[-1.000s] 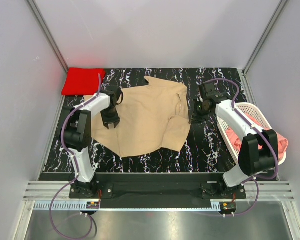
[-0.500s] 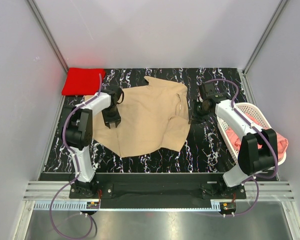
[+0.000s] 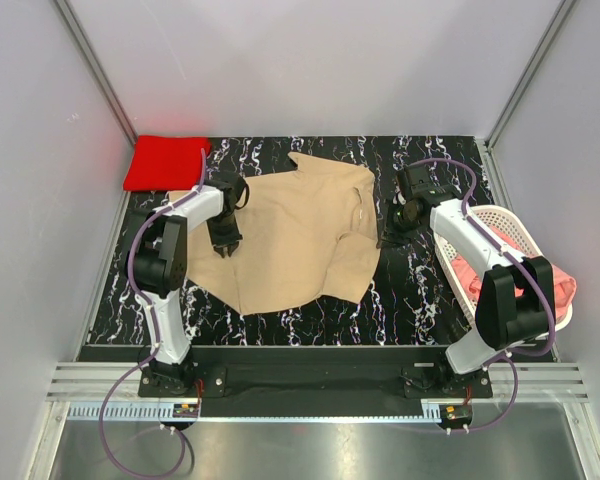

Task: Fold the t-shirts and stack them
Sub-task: Flatten the tshirt out

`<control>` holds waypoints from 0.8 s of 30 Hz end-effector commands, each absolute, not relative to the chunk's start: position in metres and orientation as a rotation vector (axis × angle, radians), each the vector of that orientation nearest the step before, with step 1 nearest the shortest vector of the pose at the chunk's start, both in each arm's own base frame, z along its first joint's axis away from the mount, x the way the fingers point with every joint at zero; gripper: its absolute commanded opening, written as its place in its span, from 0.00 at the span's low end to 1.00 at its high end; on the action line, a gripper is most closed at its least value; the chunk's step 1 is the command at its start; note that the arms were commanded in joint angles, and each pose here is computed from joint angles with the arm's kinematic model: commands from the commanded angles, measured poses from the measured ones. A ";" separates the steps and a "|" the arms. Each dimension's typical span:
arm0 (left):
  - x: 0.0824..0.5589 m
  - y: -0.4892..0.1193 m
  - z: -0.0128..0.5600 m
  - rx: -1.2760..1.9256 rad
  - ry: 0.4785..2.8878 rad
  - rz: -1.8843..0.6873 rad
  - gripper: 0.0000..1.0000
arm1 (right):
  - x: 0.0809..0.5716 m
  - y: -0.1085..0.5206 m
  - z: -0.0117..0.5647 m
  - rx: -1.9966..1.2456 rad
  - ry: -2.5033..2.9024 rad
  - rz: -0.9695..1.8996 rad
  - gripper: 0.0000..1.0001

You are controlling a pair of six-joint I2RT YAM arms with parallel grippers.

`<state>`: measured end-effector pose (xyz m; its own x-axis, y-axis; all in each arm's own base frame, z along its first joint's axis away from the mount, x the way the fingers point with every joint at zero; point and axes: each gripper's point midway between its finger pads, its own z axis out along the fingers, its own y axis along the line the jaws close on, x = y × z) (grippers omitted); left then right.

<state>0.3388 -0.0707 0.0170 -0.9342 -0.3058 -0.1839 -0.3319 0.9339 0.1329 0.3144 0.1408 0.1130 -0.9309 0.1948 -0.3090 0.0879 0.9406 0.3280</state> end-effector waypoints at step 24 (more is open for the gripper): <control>0.349 -0.078 0.035 -0.441 2.870 0.143 0.00 | 0.324 0.150 0.125 0.220 2.720 0.498 0.00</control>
